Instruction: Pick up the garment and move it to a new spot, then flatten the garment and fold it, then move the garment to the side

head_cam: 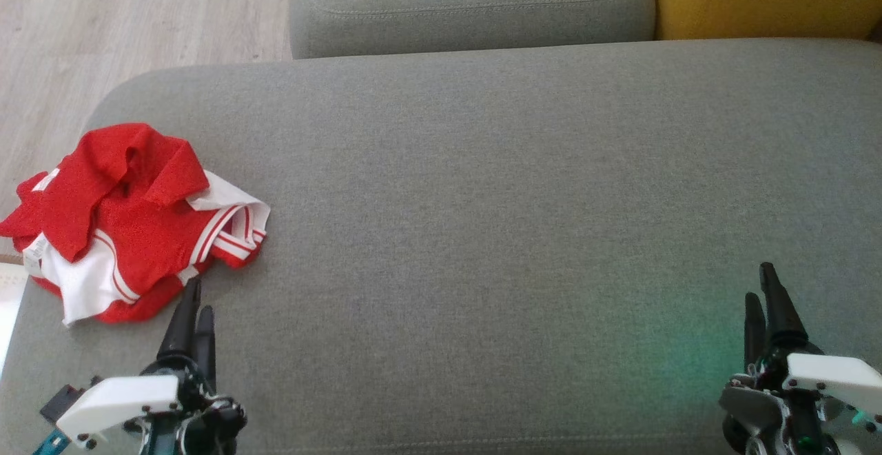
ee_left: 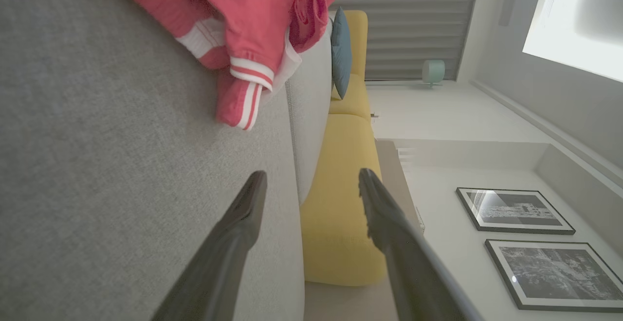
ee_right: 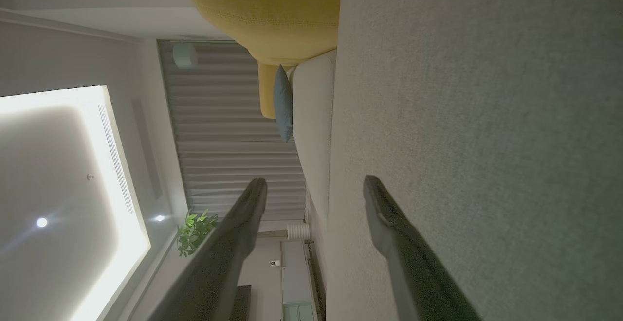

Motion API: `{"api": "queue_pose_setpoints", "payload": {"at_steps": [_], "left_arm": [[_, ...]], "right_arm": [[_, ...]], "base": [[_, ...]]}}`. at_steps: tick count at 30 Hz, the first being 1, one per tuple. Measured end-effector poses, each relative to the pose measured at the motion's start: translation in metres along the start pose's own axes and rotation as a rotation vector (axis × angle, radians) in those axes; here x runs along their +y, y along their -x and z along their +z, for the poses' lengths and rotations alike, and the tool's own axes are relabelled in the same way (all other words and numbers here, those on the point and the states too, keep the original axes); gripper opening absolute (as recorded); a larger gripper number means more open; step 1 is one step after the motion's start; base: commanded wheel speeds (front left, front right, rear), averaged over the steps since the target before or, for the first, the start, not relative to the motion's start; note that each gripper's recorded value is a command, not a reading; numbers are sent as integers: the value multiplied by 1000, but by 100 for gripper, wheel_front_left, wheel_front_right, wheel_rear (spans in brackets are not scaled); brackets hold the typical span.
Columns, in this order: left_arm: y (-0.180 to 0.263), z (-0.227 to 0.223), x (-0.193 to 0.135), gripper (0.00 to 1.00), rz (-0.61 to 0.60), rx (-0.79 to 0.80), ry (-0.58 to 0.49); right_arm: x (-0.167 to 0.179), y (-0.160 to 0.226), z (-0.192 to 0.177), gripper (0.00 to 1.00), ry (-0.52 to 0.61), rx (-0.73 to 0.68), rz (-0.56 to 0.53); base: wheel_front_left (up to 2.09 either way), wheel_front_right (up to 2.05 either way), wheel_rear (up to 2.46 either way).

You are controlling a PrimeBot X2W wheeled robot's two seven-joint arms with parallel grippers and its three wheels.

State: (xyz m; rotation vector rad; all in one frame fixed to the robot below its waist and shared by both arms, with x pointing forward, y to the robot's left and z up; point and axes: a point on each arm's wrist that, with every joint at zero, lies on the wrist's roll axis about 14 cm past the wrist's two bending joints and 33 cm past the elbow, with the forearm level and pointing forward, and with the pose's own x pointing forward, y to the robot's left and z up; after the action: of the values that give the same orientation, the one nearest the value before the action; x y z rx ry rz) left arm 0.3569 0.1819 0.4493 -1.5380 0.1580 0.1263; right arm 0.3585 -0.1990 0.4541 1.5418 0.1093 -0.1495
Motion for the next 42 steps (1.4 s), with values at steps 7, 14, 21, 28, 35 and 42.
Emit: {"api": "queue_pose_setpoints", "payload": {"at_steps": [7,14,21,28,35,42], "left_arm": [[-1,1,-8,100,-22,-12,-84],[-4,-1,-21,100,-59,-15,-191],[-5,-6,-32,100,-91,-7,-313],[-5,-11,-36,100,-108,-1,-439],[-5,-14,-41,100,-126,-3,-545],[-4,-16,-42,100,-135,-4,-632]], "right_arm": [[6,-1,-1,100,118,8,16],[16,-2,-1,100,257,14,42],[25,-3,-9,100,387,41,73],[32,-3,-15,100,515,59,99],[37,-3,-23,100,617,73,120],[40,-4,-27,100,697,78,136]], "base": [[0,0,0],[0,0,0],[0,0,0],[0,0,0],[0,0,0],[0,0,0]]}}
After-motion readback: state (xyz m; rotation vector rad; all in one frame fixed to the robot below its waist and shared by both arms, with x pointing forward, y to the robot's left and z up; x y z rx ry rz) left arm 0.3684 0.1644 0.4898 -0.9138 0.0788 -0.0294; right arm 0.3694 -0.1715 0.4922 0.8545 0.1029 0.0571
